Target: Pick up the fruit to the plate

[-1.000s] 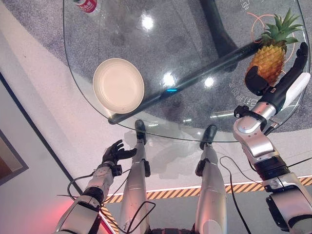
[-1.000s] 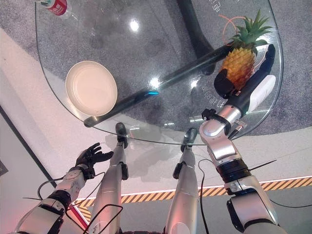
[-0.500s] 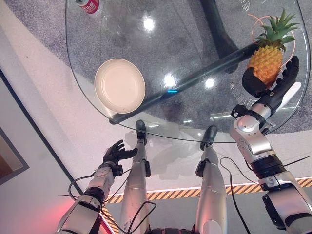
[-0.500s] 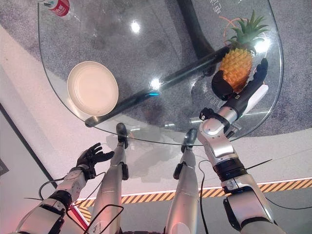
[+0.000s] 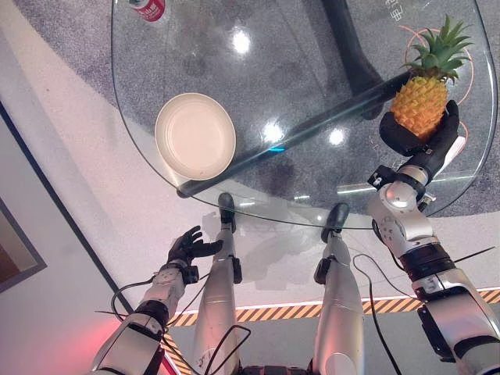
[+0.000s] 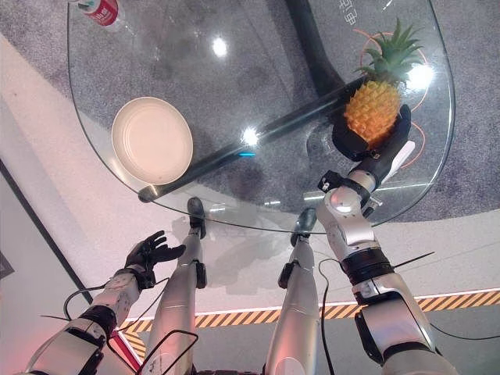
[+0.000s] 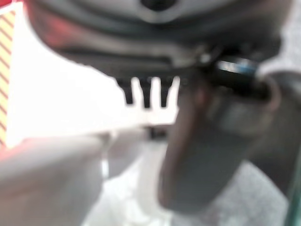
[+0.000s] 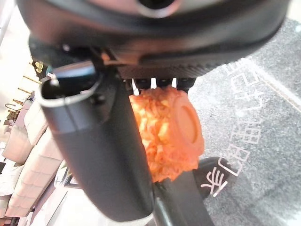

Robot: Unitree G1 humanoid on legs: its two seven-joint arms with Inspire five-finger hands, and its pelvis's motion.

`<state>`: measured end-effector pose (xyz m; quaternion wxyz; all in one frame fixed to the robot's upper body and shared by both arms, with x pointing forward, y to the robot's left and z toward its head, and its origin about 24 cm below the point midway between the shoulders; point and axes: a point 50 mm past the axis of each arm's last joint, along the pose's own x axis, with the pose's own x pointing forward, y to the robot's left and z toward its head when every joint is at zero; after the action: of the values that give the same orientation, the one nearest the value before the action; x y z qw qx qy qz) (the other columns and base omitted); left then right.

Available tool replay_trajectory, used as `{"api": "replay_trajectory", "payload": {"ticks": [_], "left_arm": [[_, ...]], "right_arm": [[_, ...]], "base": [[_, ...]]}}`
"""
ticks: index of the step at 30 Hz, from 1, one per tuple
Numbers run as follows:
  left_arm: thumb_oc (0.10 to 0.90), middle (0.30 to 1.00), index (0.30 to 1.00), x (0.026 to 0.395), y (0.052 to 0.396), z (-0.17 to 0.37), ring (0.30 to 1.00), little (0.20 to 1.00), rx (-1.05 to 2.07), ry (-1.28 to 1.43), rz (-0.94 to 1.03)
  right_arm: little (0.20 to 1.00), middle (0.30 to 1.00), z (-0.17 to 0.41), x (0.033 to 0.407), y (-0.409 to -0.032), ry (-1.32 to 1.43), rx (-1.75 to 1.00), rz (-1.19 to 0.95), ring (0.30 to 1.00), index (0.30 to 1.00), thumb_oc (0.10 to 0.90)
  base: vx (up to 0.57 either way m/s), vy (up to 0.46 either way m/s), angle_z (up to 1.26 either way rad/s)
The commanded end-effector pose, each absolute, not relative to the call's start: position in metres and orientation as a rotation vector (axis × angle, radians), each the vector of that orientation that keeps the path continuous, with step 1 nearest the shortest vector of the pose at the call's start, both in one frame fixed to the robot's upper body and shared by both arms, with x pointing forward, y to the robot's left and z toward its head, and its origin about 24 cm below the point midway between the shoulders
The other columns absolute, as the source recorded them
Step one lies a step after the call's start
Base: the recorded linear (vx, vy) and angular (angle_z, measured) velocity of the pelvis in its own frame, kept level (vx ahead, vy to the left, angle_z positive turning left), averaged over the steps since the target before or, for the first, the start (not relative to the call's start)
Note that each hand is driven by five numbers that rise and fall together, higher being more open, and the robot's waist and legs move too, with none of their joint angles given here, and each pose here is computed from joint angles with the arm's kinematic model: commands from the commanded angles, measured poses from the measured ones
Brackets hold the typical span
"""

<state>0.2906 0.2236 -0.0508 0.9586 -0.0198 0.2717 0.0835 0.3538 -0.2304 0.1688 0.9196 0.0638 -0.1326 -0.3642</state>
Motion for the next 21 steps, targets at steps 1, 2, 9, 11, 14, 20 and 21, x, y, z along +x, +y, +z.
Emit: {"api": "replay_trajectory", "payload": {"ticks": [1, 2, 9, 11, 14, 20, 21], "left_arm": [[0.800, 0.900, 0.900, 0.271, 0.242, -0.065, 0.900, 0.900, -0.003, 0.620, 0.231], [0.800, 0.900, 0.900, 0.271, 0.242, -0.065, 0.900, 0.900, -0.004, 0.620, 0.230], [0.800, 0.900, 0.900, 0.269, 0.240, -0.067, 0.900, 0.900, -0.020, 0.618, 0.237], [0.800, 0.900, 0.900, 0.270, 0.240, -0.066, 0.900, 0.900, -0.045, 0.609, 0.251], [0.800, 0.900, 0.900, 0.271, 0.245, -0.063, 0.900, 0.900, -0.124, 0.579, 0.298], [0.800, 0.900, 0.900, 0.276, 0.254, -0.053, 0.900, 0.900, -0.357, 0.457, 0.459], [0.800, 0.900, 0.900, 0.277, 0.257, -0.049, 0.900, 0.900, -0.398, 0.427, 0.496]], "right_arm": [[0.200, 0.300, 0.157, 0.352, -0.256, -0.189, 0.146, -0.786, 0.300, 0.300, 0.100], [0.200, 0.300, 0.157, 0.352, -0.256, -0.187, 0.144, -0.783, 0.300, 0.300, 0.100], [0.200, 0.300, 0.161, 0.352, -0.257, -0.200, 0.129, -0.786, 0.300, 0.300, 0.100], [0.200, 0.300, 0.162, 0.353, -0.257, -0.207, 0.118, -0.784, 0.300, 0.300, 0.100], [0.200, 0.300, 0.164, 0.351, -0.258, -0.220, 0.100, -0.780, 0.300, 0.300, 0.100], [0.200, 0.300, 0.167, 0.350, -0.259, -0.246, 0.068, -0.786, 0.300, 0.300, 0.100], [0.200, 0.300, 0.168, 0.350, -0.259, -0.253, 0.059, -0.786, 0.300, 0.300, 0.100]], "base": [[0.00, 0.000, 0.00], [0.00, 0.000, 0.00], [0.00, 0.000, 0.00], [0.00, 0.000, 0.00], [0.00, 0.000, 0.00], [0.00, 0.000, 0.00], [0.00, 0.000, 0.00]]}}
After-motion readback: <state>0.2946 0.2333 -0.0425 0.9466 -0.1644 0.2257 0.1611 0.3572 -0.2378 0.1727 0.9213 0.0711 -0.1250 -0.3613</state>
